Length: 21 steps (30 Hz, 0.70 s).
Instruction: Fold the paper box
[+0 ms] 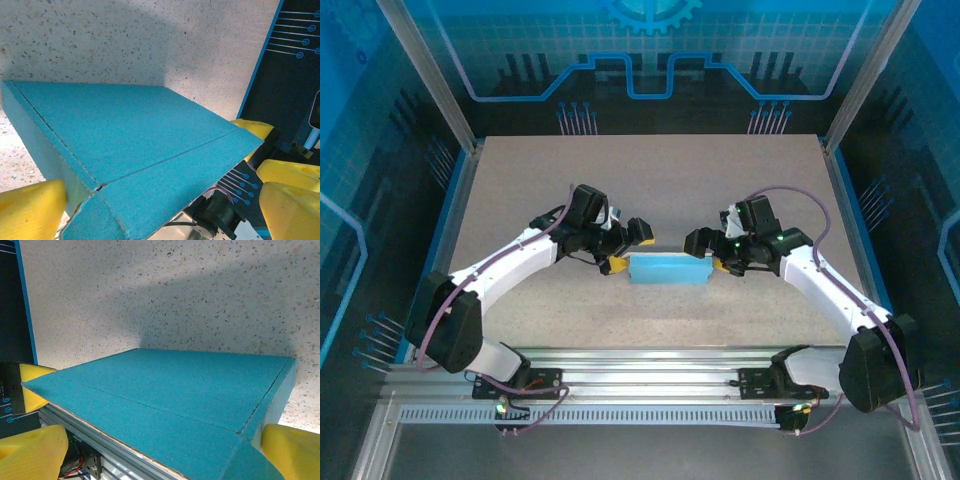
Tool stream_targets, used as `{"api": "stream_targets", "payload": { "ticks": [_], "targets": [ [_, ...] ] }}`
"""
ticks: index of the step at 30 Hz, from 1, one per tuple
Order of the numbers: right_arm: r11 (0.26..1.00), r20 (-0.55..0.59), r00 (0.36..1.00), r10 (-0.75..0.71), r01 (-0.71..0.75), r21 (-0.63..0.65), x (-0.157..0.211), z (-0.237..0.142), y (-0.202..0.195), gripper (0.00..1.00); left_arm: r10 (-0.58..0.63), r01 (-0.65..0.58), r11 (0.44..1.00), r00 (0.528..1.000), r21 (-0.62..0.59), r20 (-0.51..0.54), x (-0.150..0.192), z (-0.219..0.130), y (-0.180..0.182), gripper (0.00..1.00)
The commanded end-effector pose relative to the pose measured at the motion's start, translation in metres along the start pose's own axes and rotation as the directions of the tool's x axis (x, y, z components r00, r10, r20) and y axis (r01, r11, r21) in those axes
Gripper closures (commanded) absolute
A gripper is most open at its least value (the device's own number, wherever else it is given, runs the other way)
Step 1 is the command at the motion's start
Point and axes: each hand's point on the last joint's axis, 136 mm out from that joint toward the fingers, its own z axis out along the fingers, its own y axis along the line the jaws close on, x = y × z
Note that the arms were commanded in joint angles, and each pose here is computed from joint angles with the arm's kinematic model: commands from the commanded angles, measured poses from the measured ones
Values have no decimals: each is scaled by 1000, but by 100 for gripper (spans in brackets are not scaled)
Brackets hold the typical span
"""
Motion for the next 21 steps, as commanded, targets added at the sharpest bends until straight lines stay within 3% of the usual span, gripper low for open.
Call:
{"api": "stream_targets", "payload": {
  "ticks": [1,21],
  "targets": [
    [998,-15,1000,-25,24,-63,-4,-3,15,0,56,-53,996,998,74,-34,1,-3,-22,1],
    [1000,2,1000,-24,24,-13,-8,-4,0,0,60,-59,997,998,54,-20,-3,-7,-13,1]
  ]
}}
